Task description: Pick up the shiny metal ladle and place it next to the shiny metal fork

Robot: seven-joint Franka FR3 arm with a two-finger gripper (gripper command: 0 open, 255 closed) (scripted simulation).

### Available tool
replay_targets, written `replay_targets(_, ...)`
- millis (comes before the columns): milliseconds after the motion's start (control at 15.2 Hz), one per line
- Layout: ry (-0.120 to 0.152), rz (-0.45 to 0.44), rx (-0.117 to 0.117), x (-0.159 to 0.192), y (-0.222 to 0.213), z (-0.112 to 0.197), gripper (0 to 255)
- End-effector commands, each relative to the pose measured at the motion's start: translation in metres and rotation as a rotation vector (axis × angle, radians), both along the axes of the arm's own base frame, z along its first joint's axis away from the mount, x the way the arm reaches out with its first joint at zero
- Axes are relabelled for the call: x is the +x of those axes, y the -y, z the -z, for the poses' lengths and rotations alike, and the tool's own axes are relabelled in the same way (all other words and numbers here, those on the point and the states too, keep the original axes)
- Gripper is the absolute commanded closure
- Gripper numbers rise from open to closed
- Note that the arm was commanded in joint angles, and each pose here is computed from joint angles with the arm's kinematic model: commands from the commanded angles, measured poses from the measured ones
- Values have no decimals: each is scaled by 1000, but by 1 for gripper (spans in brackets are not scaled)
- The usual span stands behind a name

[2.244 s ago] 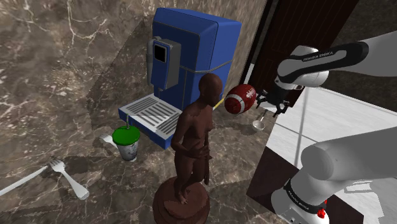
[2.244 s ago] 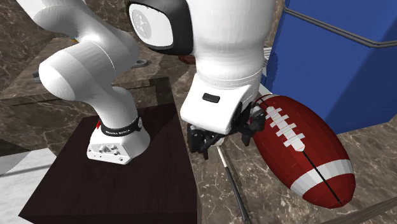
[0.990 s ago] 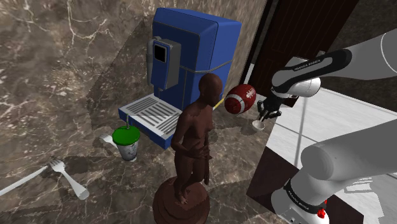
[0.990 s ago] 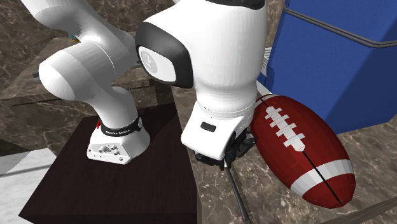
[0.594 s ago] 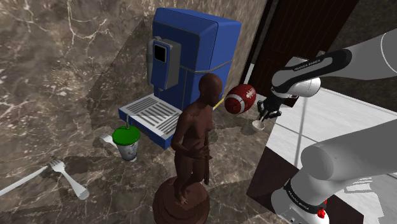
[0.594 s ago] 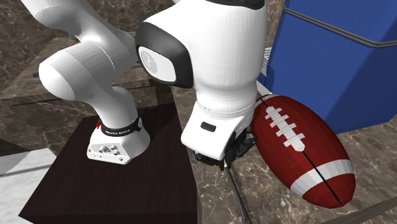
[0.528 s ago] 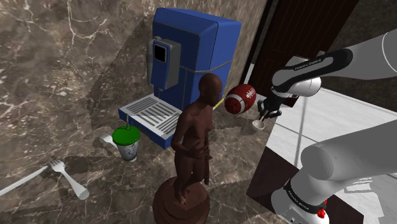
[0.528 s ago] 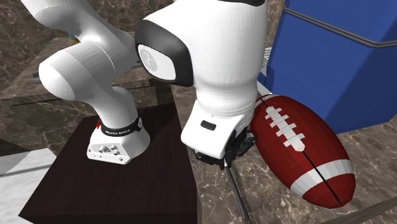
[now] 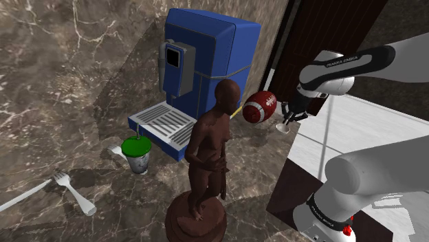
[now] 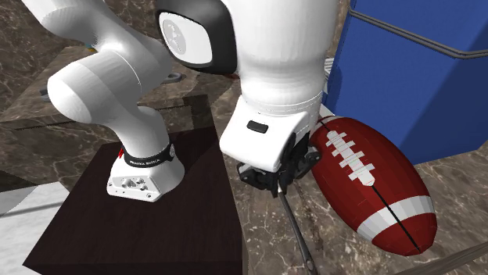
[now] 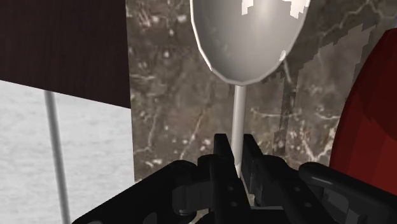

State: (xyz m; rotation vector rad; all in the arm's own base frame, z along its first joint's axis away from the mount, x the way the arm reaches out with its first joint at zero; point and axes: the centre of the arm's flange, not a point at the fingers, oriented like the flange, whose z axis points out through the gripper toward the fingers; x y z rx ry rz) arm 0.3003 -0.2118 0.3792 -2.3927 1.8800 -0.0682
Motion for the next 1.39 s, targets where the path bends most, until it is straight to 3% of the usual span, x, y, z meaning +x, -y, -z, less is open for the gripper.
replay_targets(0, -1, 0, 0, 0, 0, -11, 255)
replay_targets(726, -1, 0, 0, 0, 0, -68, 255)
replay_targets(1320, -1, 0, 0, 8, -118, -69, 255)
